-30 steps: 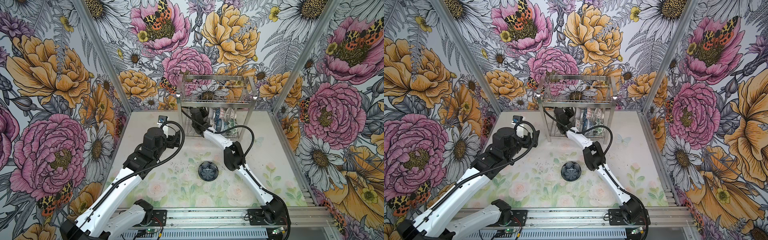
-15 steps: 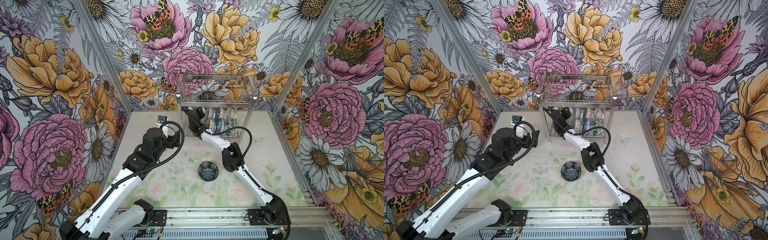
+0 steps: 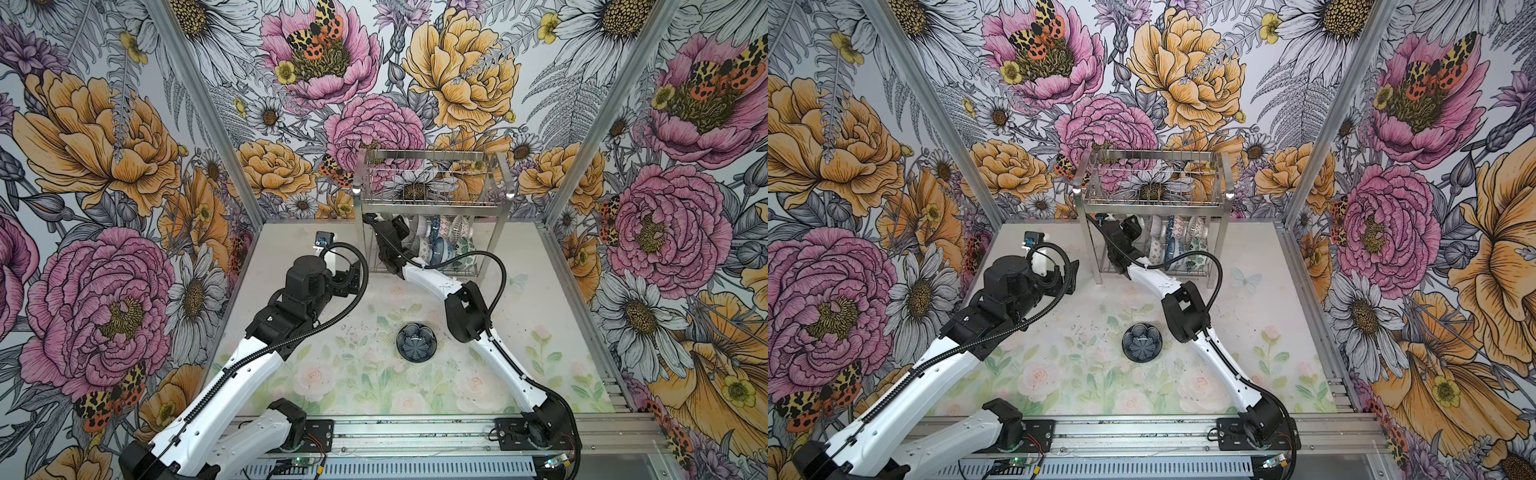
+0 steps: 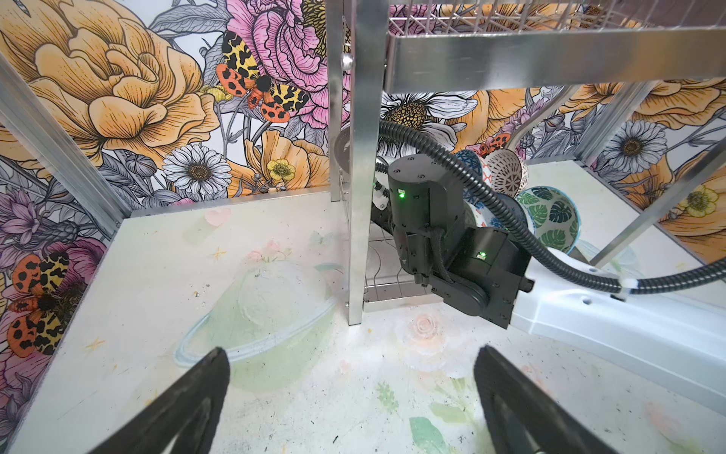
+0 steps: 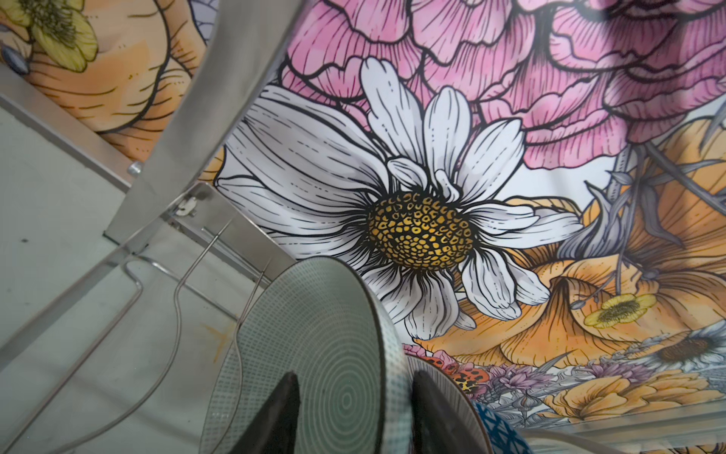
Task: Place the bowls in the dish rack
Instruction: 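Stand the teal spiral bowl upright in the rack slot with right gripper, then open right gripper and withdraw from the rack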
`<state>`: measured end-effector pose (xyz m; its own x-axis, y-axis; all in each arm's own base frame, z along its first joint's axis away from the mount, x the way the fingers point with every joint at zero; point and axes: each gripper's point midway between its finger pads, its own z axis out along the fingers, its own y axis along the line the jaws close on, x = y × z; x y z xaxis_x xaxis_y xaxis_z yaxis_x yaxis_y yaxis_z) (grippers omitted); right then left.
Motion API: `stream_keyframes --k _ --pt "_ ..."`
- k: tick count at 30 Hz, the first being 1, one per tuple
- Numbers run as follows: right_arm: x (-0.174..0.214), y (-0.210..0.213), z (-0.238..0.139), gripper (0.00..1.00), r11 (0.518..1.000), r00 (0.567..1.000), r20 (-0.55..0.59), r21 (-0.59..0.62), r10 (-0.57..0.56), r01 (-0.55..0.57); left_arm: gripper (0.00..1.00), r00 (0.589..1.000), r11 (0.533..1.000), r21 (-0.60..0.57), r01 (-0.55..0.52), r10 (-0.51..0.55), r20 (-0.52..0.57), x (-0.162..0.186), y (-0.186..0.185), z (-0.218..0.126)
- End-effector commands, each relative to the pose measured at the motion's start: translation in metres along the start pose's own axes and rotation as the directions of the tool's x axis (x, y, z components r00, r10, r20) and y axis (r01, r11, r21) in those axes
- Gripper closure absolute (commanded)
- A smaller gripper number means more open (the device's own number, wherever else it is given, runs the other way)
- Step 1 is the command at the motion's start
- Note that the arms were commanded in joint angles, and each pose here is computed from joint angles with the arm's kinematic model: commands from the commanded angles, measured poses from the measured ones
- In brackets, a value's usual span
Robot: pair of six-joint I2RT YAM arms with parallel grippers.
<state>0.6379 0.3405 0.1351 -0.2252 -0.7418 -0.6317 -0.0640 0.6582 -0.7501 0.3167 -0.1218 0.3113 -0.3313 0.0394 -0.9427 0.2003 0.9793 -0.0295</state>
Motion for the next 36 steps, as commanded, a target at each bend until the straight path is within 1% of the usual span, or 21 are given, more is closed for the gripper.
stream_keyframes --k 1,3,8,9,10,11,17,24,27,36 --pt "-0.035 -0.029 -0.019 0.46 0.997 0.996 0.055 -0.023 0.074 -0.073 0.01 1.0 1.0 0.025 0.019 -0.02 0.012 -0.002 -0.004 0.002" --pt "-0.036 -0.032 -0.021 0.41 0.996 0.995 0.057 -0.032 0.08 -0.078 0.01 1.0 0.999 0.028 0.02 -0.02 0.013 -0.002 -0.004 0.002" --pt "-0.041 -0.044 -0.028 0.23 0.993 0.992 0.061 -0.048 0.11 -0.107 0.01 1.0 0.999 0.035 0.019 -0.02 0.009 -0.001 -0.005 0.002" --pt "-0.042 -0.047 -0.029 0.15 0.993 0.991 0.06 -0.045 0.116 -0.113 0.01 1.0 0.999 0.033 0.02 -0.02 0.008 -0.001 -0.005 0.002" --pt "-0.043 -0.05 -0.031 0.05 0.992 0.991 0.06 -0.042 0.122 -0.12 0.01 1.0 0.999 0.035 0.019 -0.02 0.008 -0.001 -0.006 0.002" --pt "-0.044 -0.056 -0.033 0.0 0.991 0.989 0.061 -0.035 0.134 -0.132 0.01 1.0 0.999 0.036 0.018 -0.019 0.008 -0.001 -0.006 0.001" --pt "-0.05 -0.077 -0.046 0.0 0.986 0.984 0.079 -0.051 0.161 -0.157 0.01 1.0 0.999 0.041 0.019 -0.02 0.012 -0.003 -0.006 -0.001" --pt "-0.041 -0.077 -0.077 0.0 0.973 0.975 0.126 -0.163 0.184 -0.162 0.01 0.999 0.998 0.046 0.032 -0.032 0.009 -0.002 -0.007 -0.001" --pt "-0.037 -0.081 -0.093 0.0 0.964 0.963 0.163 -0.194 0.213 -0.18 0.01 0.999 0.998 0.051 0.036 -0.036 0.007 0.0 -0.008 -0.002" --pt "-0.014 -0.083 -0.14 0.0 0.938 0.951 0.198 -0.304 0.236 -0.169 0.01 0.999 0.997 0.052 0.052 -0.051 -0.019 0.008 -0.01 0.001"
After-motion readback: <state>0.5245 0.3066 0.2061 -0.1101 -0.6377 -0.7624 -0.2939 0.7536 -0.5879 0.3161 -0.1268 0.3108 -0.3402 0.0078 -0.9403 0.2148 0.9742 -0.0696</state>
